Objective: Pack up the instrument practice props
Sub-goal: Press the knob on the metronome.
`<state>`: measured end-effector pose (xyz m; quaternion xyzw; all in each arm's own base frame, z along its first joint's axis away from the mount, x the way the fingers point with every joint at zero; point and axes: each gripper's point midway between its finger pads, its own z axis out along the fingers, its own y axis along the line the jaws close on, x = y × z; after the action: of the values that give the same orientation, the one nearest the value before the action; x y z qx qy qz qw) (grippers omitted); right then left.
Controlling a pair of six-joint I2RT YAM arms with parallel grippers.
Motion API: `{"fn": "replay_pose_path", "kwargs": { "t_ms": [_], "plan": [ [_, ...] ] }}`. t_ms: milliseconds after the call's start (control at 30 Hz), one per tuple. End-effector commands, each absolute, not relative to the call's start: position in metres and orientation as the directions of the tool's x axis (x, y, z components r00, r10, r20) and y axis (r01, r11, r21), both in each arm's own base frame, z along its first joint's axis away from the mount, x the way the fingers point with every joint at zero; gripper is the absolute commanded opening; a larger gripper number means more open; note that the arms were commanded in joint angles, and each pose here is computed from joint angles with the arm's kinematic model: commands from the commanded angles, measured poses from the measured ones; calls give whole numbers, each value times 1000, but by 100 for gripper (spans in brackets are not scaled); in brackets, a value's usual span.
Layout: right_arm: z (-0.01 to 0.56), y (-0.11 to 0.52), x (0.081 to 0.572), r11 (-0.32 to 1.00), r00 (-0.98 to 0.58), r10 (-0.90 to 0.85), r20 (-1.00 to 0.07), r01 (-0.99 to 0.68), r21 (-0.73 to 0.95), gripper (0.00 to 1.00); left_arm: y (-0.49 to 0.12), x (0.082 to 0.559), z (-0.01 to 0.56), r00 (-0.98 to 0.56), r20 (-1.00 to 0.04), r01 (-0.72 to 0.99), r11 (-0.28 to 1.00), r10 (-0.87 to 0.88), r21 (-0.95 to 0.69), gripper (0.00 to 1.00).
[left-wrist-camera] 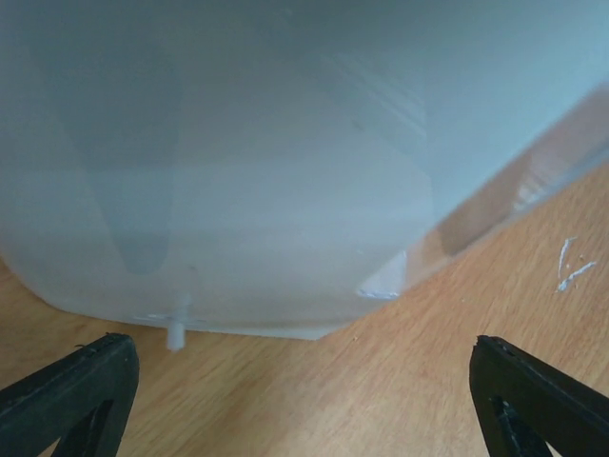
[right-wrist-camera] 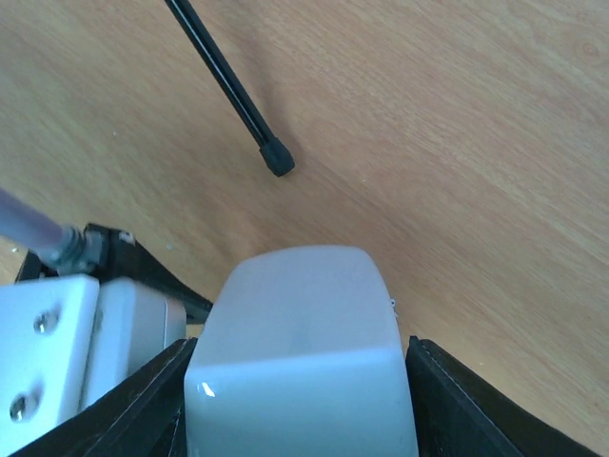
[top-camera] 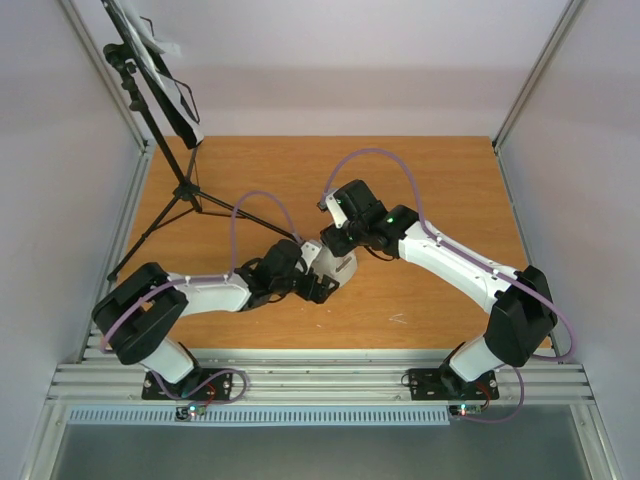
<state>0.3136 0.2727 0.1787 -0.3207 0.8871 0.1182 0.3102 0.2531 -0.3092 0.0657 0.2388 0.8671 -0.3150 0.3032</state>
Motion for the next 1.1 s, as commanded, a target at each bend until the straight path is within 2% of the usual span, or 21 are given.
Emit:
{"fn": "replay_pose_path", "kwargs": {
  "t_ms": [0,200,600,800,1067],
  "plan": [
    [179,268,320,782,-593,-497,-633,-623,-30,59,-321,257,66,-657,-713,626,705,246,-333,96],
    [180,267,320,785,-592,-492,-638,-619,-31,59,-320,261,56,-645,-726,589,761,238,-274,98],
    [182,264,319,790,-586,-485,-649,-613,-37,59,-336,263,58,-596,-780,595,758,193,-267,97],
    [180,264,318,790,-588,-485,-648,-612,-36,59,-326,267,47,-628,-756,527,816,184,-239,92],
    [181,263,318,792,-587,-483,-650,-610,-37,59,-326,271,46,-632,-752,495,844,187,-206,79]
  ]
}}
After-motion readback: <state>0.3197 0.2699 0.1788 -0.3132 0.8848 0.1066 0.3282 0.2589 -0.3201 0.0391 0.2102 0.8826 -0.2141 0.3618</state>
